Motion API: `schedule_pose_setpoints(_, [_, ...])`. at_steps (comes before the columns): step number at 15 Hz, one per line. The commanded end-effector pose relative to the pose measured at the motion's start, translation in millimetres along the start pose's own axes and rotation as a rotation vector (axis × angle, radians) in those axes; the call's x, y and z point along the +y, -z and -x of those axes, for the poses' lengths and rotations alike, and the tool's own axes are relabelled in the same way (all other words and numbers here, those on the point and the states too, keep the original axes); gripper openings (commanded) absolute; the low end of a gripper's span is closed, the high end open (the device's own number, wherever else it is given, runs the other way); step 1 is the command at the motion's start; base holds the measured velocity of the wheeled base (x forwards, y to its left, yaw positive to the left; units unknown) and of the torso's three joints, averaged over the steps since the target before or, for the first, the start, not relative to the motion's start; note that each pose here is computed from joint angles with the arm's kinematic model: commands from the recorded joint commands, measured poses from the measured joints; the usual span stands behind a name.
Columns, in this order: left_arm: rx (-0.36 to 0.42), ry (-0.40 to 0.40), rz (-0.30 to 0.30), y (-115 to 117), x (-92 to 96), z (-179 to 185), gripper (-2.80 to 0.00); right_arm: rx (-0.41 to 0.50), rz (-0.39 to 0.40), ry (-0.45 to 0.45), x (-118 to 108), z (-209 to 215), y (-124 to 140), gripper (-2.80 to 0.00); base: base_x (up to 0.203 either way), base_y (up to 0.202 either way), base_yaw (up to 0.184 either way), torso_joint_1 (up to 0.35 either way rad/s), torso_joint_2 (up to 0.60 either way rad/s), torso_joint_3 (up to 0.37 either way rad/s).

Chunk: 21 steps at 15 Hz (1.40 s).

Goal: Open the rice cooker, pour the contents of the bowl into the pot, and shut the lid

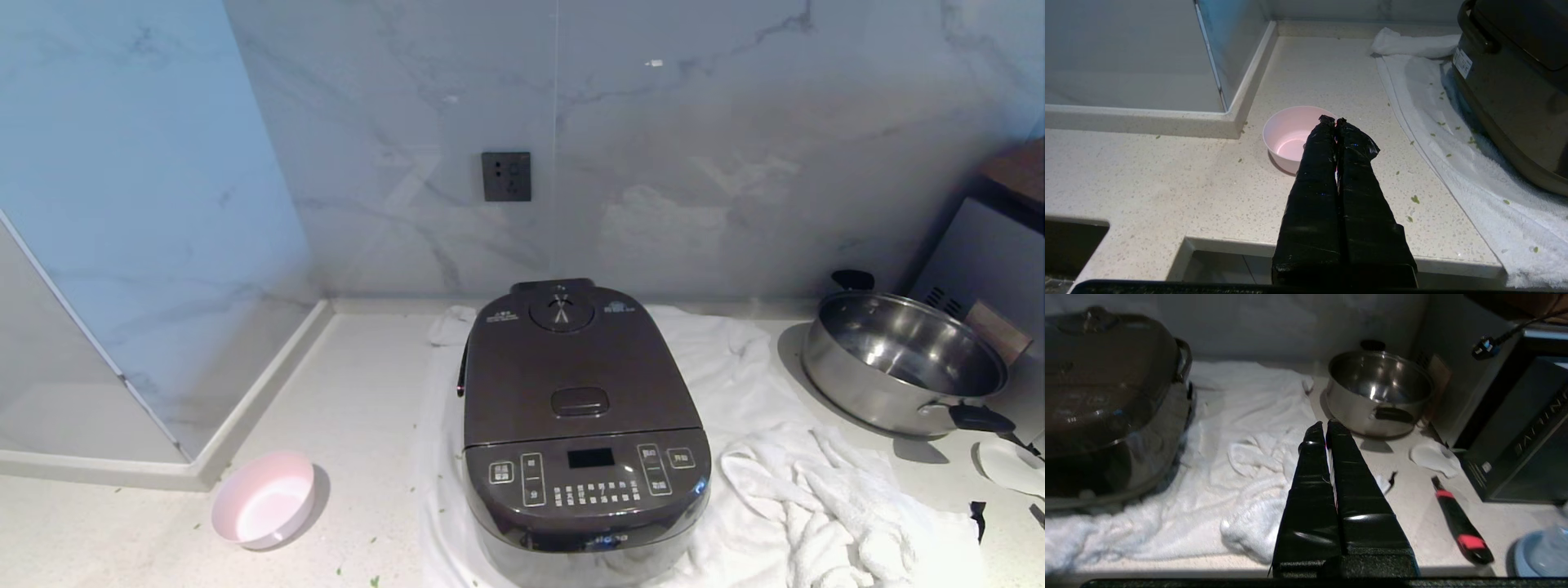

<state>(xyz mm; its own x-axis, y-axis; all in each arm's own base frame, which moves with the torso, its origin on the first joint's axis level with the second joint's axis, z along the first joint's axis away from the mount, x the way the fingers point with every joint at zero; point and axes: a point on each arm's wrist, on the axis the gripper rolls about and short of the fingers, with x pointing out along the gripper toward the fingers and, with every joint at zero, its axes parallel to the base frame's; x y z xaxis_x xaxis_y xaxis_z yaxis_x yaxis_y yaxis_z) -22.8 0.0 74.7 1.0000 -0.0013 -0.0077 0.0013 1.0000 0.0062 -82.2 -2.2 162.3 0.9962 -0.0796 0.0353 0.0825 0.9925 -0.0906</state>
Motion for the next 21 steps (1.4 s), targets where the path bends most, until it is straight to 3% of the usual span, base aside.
schedule_pose_setpoints(1, [0.002,0.000,0.000,0.4,0.0,-0.1,-2.80,-0.077,-0.007,-0.001,0.8,-4.3,3.6,-2.80,0.000,0.000,0.000,0.000,0.00,0.000])
schedule_pose_setpoints(7, [0.002,0.000,0.000,0.4,0.0,-0.1,-2.80,-0.147,-0.070,-0.091,1.3,1.6,-7.4,-2.80,0.000,0.000,0.000,0.000,0.00,0.000])
schedule_pose_setpoints(11, [0.002,0.000,0.000,0.4,0.0,-0.1,-2.80,-0.173,-0.202,-0.112,0.7,6.7,-14.2,-2.80,0.000,0.000,0.000,0.000,0.00,0.000])
schedule_pose_setpoints(17, [0.002,-0.001,0.000,0.4,0.0,-0.1,-2.80,-0.136,-0.217,-0.126,2.0,0.9,-6.5,-2.80,0.000,0.000,0.000,0.000,0.00,0.000])
schedule_pose_setpoints(21, [0.002,0.000,0.000,0.4,0.0,-0.1,-2.80,-0.048,-0.132,-0.141,5.8,-13.6,15.3,-2.80,0.000,0.000,0.000,0.000,0.00,0.000])
